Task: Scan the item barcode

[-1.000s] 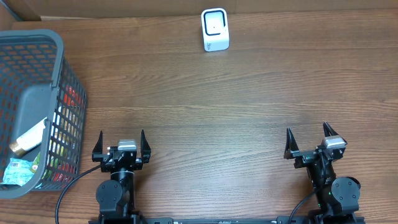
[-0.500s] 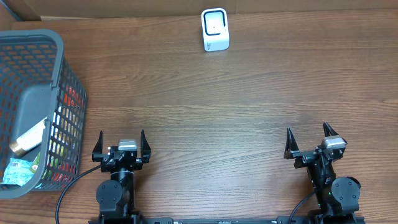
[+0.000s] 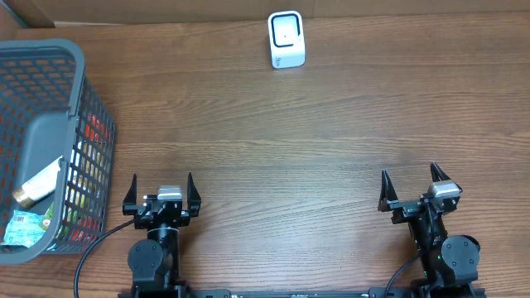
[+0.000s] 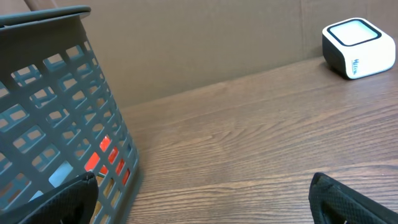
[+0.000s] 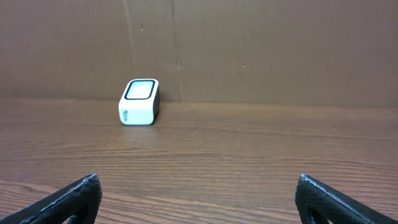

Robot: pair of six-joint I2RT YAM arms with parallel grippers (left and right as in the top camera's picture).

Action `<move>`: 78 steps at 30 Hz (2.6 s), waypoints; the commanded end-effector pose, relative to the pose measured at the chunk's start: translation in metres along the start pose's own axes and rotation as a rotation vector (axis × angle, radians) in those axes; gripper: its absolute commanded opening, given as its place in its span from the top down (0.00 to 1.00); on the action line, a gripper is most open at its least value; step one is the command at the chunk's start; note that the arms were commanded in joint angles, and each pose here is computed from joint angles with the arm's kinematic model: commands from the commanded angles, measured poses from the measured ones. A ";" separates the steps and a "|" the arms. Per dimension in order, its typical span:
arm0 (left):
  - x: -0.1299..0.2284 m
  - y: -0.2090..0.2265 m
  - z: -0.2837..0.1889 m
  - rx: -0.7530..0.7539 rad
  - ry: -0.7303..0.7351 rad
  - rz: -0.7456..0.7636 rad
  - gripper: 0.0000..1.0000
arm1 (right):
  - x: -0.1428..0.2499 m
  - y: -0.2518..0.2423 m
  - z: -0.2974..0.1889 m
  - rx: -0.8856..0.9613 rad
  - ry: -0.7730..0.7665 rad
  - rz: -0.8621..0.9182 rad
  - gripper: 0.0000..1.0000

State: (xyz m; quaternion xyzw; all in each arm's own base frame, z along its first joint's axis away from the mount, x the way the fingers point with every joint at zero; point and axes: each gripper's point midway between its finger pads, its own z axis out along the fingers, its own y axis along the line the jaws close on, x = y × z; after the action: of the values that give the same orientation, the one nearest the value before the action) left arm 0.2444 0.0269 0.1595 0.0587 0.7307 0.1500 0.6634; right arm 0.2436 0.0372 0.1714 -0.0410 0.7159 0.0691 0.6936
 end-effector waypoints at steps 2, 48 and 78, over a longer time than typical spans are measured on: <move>0.000 -0.002 0.000 0.013 -0.010 -0.031 0.00 | 0.002 0.003 0.000 -0.014 -0.005 0.005 0.00; -0.039 0.008 -0.012 0.016 -0.060 -0.132 0.00 | -0.038 0.012 -0.006 -0.061 -0.109 0.000 0.00; -0.178 0.025 -0.010 0.225 0.295 -0.223 0.00 | -0.143 0.033 0.025 -0.146 0.245 0.025 0.00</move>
State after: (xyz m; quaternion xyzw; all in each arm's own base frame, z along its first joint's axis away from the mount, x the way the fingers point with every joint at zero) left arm 0.2418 0.0039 0.3121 0.0392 0.8297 0.0300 0.5561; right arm 0.2643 0.0615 0.2897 -0.0815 0.7927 0.1106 0.5939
